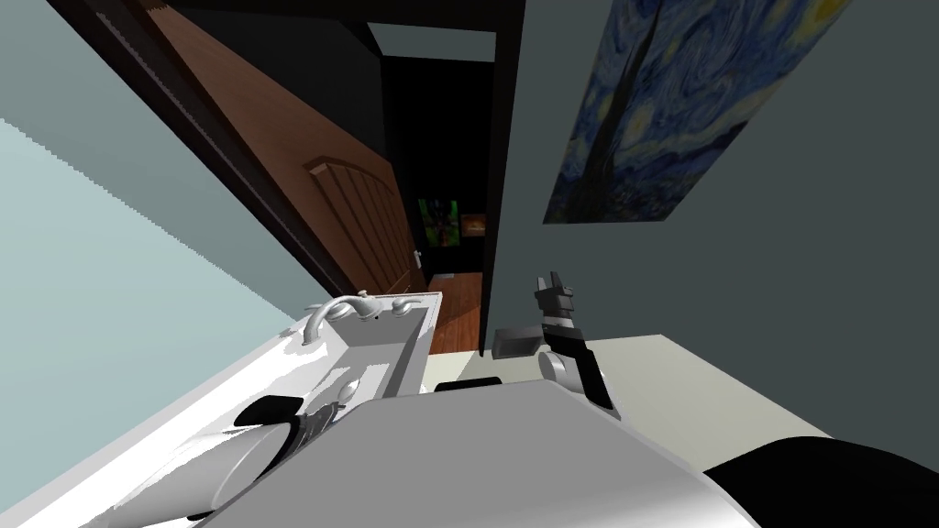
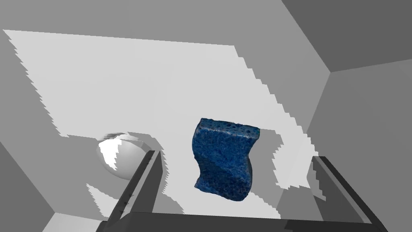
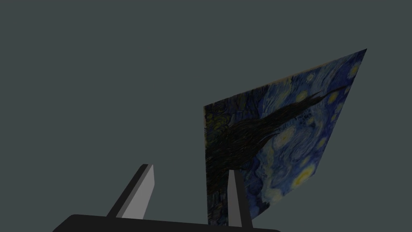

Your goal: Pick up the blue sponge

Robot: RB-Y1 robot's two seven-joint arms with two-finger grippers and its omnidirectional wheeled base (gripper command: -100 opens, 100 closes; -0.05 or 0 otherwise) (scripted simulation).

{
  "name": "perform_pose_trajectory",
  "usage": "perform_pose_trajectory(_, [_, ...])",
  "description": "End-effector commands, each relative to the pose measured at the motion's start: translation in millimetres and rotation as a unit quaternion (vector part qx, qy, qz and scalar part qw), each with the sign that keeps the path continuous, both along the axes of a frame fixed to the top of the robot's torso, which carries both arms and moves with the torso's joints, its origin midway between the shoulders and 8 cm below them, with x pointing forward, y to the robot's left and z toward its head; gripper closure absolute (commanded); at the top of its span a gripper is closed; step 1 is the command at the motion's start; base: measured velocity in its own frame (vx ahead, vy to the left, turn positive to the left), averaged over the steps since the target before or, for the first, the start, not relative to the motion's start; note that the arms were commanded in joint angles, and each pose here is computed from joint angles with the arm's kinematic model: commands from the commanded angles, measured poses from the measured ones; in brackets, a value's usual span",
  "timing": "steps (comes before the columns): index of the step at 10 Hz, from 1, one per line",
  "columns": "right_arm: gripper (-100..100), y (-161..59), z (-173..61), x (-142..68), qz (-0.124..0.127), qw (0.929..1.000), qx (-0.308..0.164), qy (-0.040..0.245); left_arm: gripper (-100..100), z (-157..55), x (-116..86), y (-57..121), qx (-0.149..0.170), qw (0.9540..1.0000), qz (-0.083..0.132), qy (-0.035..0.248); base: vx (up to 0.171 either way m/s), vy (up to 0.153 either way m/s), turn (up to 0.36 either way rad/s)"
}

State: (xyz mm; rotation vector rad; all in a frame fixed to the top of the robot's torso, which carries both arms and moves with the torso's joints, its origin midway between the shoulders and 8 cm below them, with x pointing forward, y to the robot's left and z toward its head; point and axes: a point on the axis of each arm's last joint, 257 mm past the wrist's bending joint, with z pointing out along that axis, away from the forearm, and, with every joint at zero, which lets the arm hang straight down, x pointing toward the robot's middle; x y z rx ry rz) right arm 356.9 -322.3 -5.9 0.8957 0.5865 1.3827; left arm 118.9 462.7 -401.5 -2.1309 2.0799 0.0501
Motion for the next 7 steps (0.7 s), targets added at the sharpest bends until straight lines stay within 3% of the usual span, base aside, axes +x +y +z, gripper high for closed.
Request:
perform_pose_trajectory(1, [0, 0.0, 0.0, 0.0, 0.000, 1.0000, 0.000, 0.000, -100, 1.4, -12.3, 4.1, 0.000, 0.9997, 0.012, 0.023, 0.098, 0.007, 0.004])
perform_pose_trajectory(3, [0, 0.0, 0.0, 0.0, 0.000, 1.0000, 0.000, 0.000, -100, 3.0, -23.5, 7.1, 0.001, 0.9988, 0.022, 0.044, 0.077, 0.030, 0.002])
perform_pose_trajectory(5, [0, 0.0, 0.0, 0.0, 0.000, 1.0000, 0.000, 0.000, -100, 2.7, -24.1, 7.9, 0.001, 0.9987, 0.022, 0.045, 0.030, 0.016, -0.002])
perform_pose_trajectory(6, [0, 0.0, 0.0, 0.0, 0.000, 1.0000, 0.000, 0.000, 0, 2.8, -24.9, 8.1, 0.001, 0.9987, 0.023, 0.047, 0.000, 0.000, 0.000])
perform_pose_trajectory(7, [0, 0.0, 0.1, 0.0, 0.000, 1.0000, 0.000, 0.000, -100, -6.3, -25.3, 10.6, 0.002, 0.9986, 0.026, 0.046, -0.009, -0.001, -0.046])
